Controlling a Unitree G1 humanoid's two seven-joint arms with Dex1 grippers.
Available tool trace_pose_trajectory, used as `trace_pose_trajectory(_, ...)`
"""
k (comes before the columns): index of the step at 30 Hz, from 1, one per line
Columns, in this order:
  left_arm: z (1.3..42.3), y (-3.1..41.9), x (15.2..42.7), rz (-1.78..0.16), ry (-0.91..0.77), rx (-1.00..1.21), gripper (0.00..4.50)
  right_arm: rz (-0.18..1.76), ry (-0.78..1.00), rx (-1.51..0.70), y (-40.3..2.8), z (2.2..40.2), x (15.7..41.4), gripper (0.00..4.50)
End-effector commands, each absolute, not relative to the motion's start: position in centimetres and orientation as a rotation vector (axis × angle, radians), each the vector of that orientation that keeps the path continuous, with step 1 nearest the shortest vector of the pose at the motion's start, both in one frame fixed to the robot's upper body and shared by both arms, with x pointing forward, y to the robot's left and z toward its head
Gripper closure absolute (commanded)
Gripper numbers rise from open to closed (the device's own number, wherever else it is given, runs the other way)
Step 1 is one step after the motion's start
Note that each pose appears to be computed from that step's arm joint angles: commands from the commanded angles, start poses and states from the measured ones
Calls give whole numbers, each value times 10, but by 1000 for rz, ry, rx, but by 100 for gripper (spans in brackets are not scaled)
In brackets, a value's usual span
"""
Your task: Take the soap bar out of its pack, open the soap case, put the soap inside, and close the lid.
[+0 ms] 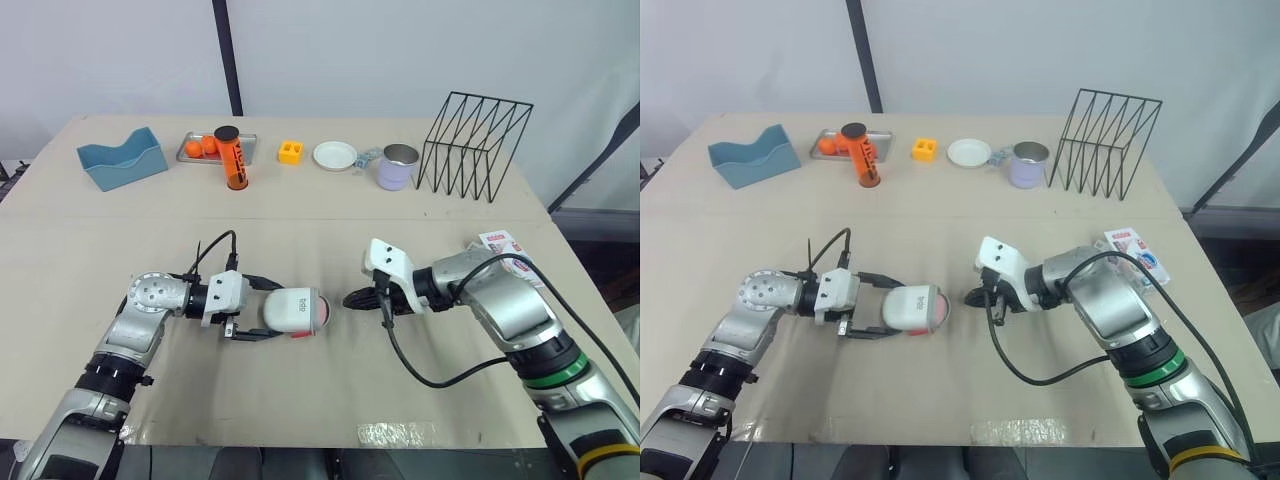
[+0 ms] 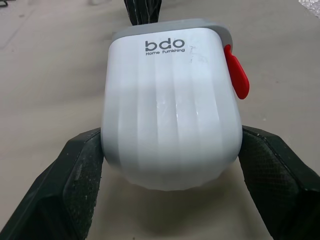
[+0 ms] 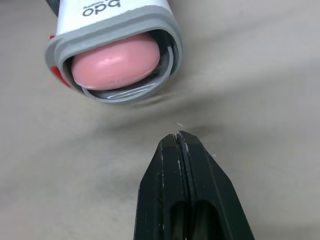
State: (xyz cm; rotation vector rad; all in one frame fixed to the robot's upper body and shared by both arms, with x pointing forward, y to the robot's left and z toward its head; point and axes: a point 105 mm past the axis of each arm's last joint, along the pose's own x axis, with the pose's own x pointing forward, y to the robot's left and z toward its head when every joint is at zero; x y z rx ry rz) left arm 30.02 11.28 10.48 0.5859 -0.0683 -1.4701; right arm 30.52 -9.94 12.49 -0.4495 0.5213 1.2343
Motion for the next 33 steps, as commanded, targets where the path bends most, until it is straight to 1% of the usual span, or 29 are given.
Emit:
trace_pose_trajectory(1, 118, 114, 303, -1435, -153, 577, 95, 1210, 510, -372, -103, 136, 307, 450)
trace_pose_trajectory(6, 121, 112, 303, -1431, -184, 584, 95, 1187, 569, -237, -110, 141, 307, 450)
trace_pose_trajectory(7, 122, 112, 303, -1430, -188, 584, 95, 1176, 594, -206, -113, 140, 307, 399)
trace_pose_trajectory(8, 122, 112, 303, -1429, -191, 584, 95, 1167, 618, -179, -115, 140, 307, 384)
trace_pose_trajectory(10, 123, 111, 303, -1427, -200, 584, 95, 1159, 679, -74, -118, 141, 303, 286)
trace_pose_trajectory(11, 124, 110, 303, -1424, -205, 586, 95, 1167, 704, -27, -118, 142, 299, 247)
trace_pose_trajectory(13, 125, 109, 303, -1421, -212, 587, 95, 1185, 754, 75, -117, 147, 292, 138)
trace_pose_trajectory(16, 126, 108, 303, -1421, -226, 595, 95, 1199, 811, 203, -115, 154, 284, 27)
trace_pose_trajectory(17, 126, 108, 302, -1422, -235, 603, 95, 1205, 832, 252, -114, 156, 281, 12)
trace_pose_trajectory(21, 129, 106, 302, -1414, -260, 610, 95, 1193, 860, 355, -114, 156, 280, 12)
trace_pose_trajectory(25, 134, 102, 302, -1399, -304, 617, 95, 1151, 855, 445, -115, 150, 288, 12)
trace_pose_trajectory(28, 138, 99, 302, -1387, -324, 616, 95, 1119, 849, 466, -114, 146, 291, 12)
trace_pose_trajectory(33, 141, 95, 302, -1383, -338, 617, 95, 1131, 830, 477, -101, 140, 286, 12)
